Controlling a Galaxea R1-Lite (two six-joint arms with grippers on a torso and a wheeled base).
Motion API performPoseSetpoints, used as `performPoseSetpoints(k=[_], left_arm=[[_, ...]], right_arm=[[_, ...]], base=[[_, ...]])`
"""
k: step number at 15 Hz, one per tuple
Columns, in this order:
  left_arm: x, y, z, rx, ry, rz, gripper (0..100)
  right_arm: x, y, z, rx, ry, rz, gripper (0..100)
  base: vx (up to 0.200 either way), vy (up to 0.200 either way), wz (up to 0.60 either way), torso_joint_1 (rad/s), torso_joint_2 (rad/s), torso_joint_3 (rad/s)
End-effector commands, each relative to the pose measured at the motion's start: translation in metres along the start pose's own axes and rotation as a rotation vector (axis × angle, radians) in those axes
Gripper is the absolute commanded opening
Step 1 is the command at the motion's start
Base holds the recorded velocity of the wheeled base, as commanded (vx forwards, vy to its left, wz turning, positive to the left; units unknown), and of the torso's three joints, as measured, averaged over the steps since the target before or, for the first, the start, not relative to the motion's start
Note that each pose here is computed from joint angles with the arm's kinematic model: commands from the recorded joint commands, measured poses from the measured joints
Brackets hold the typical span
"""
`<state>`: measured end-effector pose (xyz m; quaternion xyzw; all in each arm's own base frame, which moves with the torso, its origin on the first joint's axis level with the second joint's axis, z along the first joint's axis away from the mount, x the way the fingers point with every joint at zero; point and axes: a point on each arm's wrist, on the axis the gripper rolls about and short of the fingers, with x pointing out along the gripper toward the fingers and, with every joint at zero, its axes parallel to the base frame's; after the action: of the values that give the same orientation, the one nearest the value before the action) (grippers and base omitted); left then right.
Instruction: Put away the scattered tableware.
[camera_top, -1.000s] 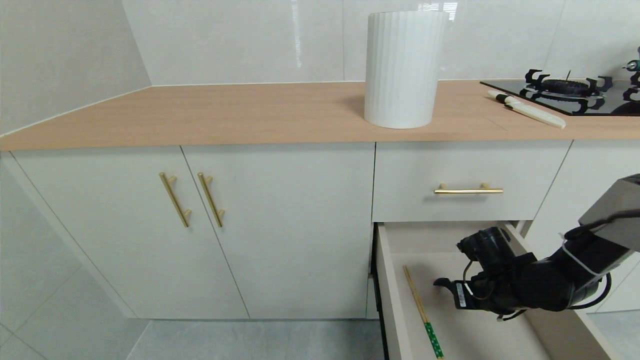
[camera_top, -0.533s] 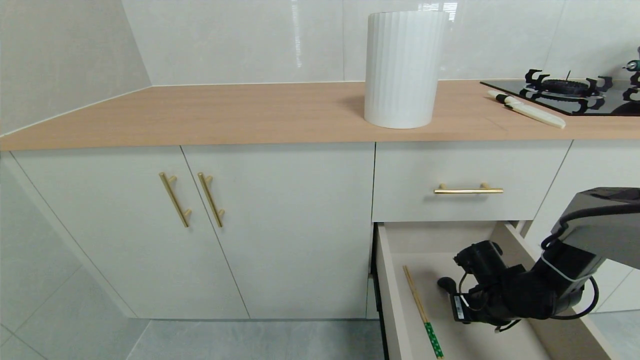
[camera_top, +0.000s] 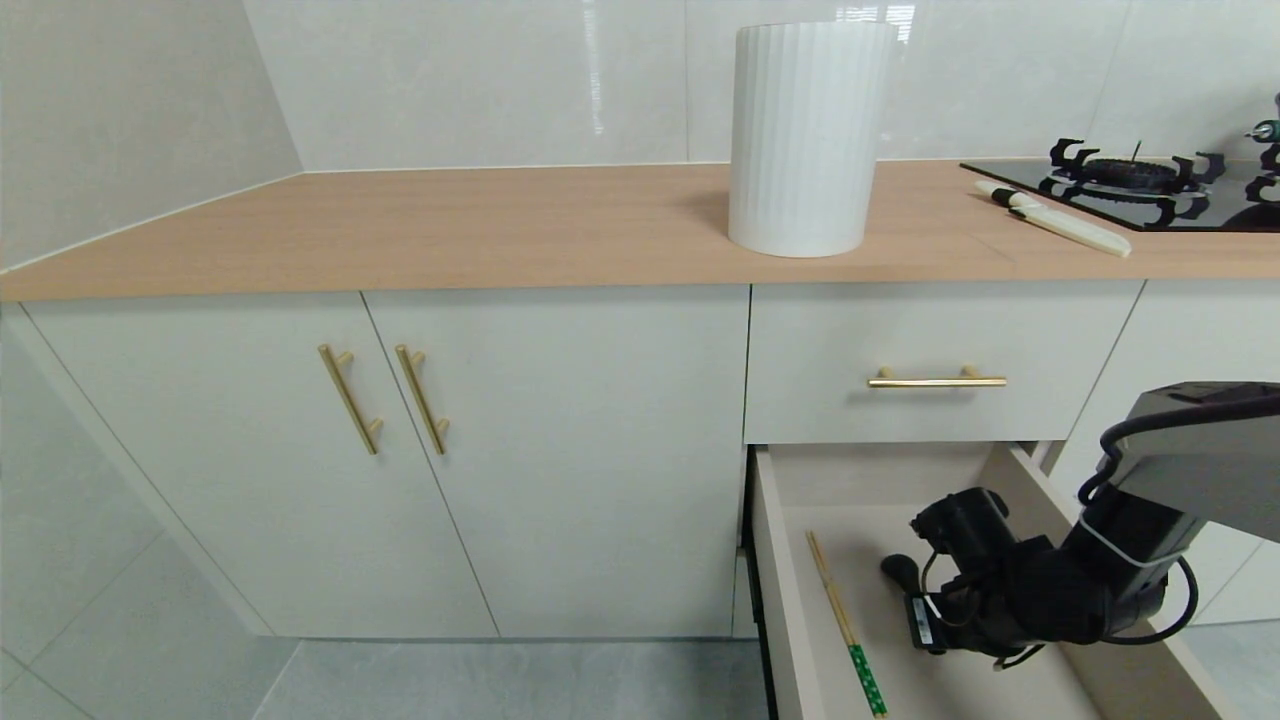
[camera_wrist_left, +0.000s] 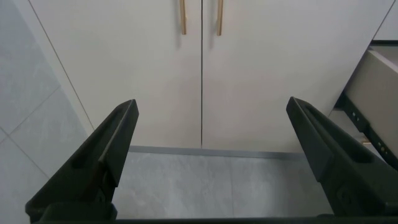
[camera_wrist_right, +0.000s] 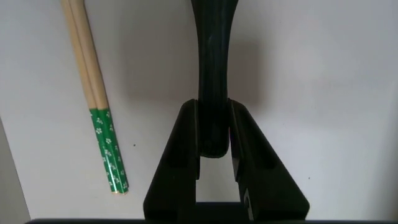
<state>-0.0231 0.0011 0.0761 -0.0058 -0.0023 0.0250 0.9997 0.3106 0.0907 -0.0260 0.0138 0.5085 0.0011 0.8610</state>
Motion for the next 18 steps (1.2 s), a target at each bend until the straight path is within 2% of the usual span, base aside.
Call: performPoseSetpoints(k=[1,7,10,13,15,16,18], left_arm=[[0.000,0.000,0.000,-0.001,0.001,0.001,100],[0.000,0.000,0.000,-0.001,0.001,0.001,100],[0.000,0.000,0.000,-0.001,0.001,0.001,100],[0.000,0.000,0.000,-0.001,0.001,0.001,100],[0.000,0.000,0.000,-0.001,0.001,0.001,100],[0.000,0.000,0.000,-0.001,0.001,0.002,100],[0.000,0.000,0.000,-0.001,0.001,0.001,100]], right_arm=[[0.000,-0.001,-0.002,-0.014,0.004,-0.001,100],[-0.001,-0.001,-0.002,-0.013,-0.007,0.002,100],[-0.020,-0.001,0.007,-0.002,-0.065,0.015,100],[-0.107,-0.008,0.021,0.026,-0.291,0.077,100],[-0.161,-0.017,0.016,0.044,-0.434,0.111,100],[-0.181,-0.018,0.009,0.041,-0.480,0.126,100],[-0.206,-0.021,-0.016,0.018,-0.501,0.141,100]], base=[[0.000,0.000,0.00,0.000,0.00,0.000],[0.000,0.000,0.00,0.000,0.00,0.000],[0.000,0.000,0.00,0.000,0.00,0.000],[0.000,0.000,0.00,0.000,0.00,0.000],[0.000,0.000,0.00,0.000,0.00,0.000],[0.000,0.000,0.00,0.000,0.00,0.000],[0.000,0.000,0.00,0.000,0.00,0.000]])
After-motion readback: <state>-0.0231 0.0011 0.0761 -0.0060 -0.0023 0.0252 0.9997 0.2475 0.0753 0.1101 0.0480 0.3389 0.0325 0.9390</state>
